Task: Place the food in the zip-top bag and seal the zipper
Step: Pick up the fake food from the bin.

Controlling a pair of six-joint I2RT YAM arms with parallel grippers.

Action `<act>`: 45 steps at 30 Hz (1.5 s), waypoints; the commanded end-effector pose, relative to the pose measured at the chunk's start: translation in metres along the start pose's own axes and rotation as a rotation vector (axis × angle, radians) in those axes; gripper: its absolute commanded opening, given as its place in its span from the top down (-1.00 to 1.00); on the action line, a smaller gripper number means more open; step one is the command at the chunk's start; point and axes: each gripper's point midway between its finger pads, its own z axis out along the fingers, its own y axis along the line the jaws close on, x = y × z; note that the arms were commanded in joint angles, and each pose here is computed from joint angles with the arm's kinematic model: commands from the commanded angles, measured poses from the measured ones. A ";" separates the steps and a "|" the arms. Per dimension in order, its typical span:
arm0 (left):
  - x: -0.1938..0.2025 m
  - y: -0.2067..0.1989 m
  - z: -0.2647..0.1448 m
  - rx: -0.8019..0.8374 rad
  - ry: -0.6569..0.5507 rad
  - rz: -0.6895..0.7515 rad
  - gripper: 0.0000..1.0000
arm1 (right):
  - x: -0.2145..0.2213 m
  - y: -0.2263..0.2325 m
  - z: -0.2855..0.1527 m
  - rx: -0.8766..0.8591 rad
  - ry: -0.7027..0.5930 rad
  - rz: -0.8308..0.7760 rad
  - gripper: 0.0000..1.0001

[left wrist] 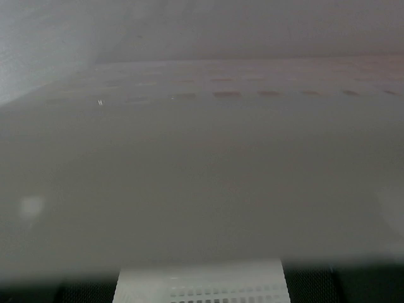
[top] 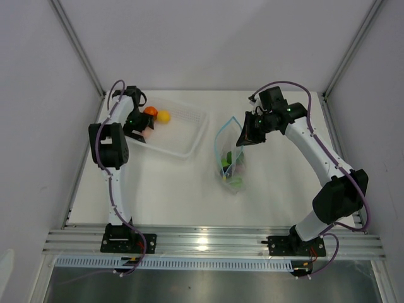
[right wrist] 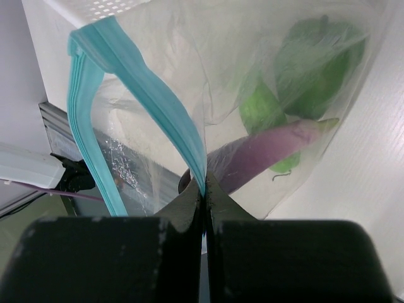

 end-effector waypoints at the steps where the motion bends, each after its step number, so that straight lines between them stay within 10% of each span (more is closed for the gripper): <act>1: -0.012 0.001 0.004 -0.006 0.046 -0.107 -0.70 | -0.008 0.007 -0.004 -0.024 -0.032 -0.030 1.00; 28: -0.053 -0.002 -0.009 0.023 -0.159 -0.139 -0.47 | -0.012 0.001 -0.006 -0.041 -0.063 -0.013 1.00; 38: -0.058 -0.011 -0.017 0.067 -0.189 -0.127 0.65 | -0.014 -0.002 -0.009 -0.044 -0.072 -0.009 1.00; 45: -0.058 -0.023 -0.034 0.132 -0.215 -0.069 0.99 | -0.015 -0.005 -0.011 -0.045 -0.082 -0.003 1.00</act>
